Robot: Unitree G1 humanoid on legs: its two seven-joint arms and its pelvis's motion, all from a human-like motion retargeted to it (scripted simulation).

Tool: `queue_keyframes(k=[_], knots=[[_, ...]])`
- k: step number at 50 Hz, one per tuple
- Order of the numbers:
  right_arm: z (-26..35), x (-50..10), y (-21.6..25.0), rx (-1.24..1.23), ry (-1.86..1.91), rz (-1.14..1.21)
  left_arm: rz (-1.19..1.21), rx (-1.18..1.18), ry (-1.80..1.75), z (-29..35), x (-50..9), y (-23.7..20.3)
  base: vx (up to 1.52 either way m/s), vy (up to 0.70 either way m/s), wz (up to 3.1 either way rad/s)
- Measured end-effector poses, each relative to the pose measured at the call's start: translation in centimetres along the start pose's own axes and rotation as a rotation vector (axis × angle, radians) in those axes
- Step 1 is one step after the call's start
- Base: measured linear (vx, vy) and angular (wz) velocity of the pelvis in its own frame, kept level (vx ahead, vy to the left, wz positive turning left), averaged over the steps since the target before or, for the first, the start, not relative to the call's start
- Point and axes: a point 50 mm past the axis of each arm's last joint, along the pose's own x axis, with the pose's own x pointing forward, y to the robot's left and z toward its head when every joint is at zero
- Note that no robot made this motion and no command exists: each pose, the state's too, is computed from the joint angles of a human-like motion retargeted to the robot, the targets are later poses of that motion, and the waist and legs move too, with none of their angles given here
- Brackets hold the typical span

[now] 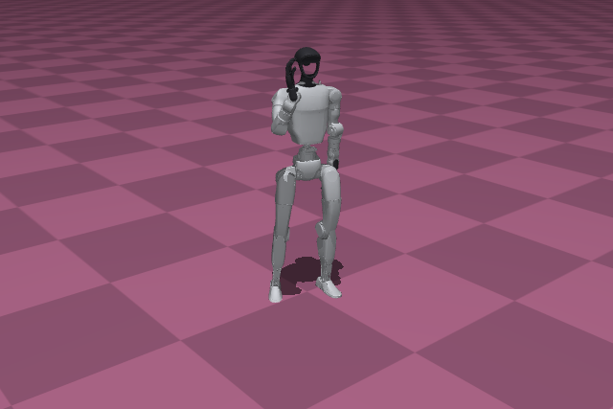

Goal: Upper body actions

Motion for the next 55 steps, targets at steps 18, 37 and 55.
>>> queue_keyframes(k=[18,37,55], knots=[[0.0,0.3,-0.3,0.007,-0.005,-0.049,0.003,-0.003,0.002,-0.1,0.0,0.1,0.0,0.0,0.0],[-1.9,5.4,1.6,-0.021,-0.051,-0.127,0.01,0.013,0.01,-0.2,-0.1,0.5,0.0,0.0,0.0],[-6.0,8.7,3.0,-0.14,0.022,-0.056,0.013,0.001,0.002,0.2,-0.1,0.8,0.0,0.0,0.0]])
